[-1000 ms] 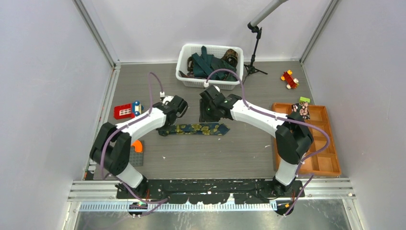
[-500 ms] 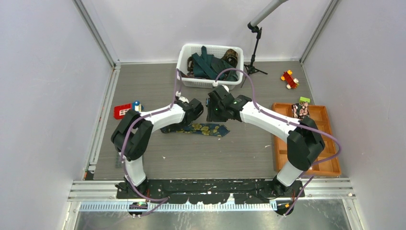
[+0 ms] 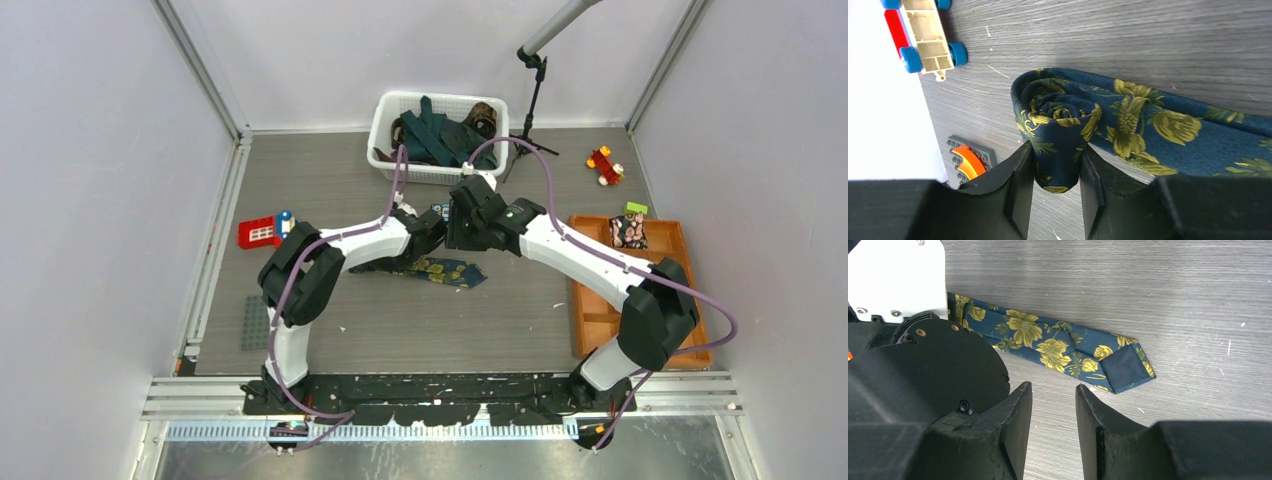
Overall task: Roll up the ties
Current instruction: Roll the tie into the bin.
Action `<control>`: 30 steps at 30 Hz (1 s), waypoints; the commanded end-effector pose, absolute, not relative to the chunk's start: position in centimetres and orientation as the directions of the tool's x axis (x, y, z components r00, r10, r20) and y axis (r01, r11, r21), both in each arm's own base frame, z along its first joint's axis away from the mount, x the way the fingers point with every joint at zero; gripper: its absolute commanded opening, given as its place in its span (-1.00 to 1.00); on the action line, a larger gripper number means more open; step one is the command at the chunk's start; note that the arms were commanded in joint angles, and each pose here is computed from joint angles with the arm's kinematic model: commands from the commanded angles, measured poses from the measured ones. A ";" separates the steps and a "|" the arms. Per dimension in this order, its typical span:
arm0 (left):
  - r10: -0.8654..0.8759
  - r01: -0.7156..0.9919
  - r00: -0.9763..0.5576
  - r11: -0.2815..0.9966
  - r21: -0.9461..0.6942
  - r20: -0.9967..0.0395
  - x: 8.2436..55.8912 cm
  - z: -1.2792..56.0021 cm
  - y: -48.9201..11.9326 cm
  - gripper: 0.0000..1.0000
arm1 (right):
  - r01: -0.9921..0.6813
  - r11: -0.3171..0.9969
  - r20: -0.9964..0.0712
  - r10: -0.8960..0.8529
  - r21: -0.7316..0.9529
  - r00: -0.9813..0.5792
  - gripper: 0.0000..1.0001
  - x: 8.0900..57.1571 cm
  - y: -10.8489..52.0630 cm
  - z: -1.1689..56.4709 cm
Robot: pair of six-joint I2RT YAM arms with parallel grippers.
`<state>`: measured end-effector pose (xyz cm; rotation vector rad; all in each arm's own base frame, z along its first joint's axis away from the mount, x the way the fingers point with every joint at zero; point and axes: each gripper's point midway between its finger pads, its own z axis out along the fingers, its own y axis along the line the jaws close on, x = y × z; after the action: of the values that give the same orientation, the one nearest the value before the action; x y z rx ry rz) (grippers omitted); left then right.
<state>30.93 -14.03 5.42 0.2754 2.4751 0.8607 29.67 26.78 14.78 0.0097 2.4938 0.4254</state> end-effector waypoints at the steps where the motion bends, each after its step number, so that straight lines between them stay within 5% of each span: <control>1: 0.314 0.059 -0.856 0.849 0.525 -0.412 31.3 4.0 -17.4 -0.24 | -0.077 0.936 -0.598 0.154 0.343 -0.786 -0.13 29.6 26.5 17.1; 30: 0.172 0.160 -0.863 0.985 0.066 -0.475 30.3 9.7 -22.0 0.24 | -0.082 0.892 -0.594 0.225 0.444 -0.772 -0.06 29.9 28.0 20.0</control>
<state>29.88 -21.77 6.94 0.2739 2.6639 0.2069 28.92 25.92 17.21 0.0862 2.4524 0.4701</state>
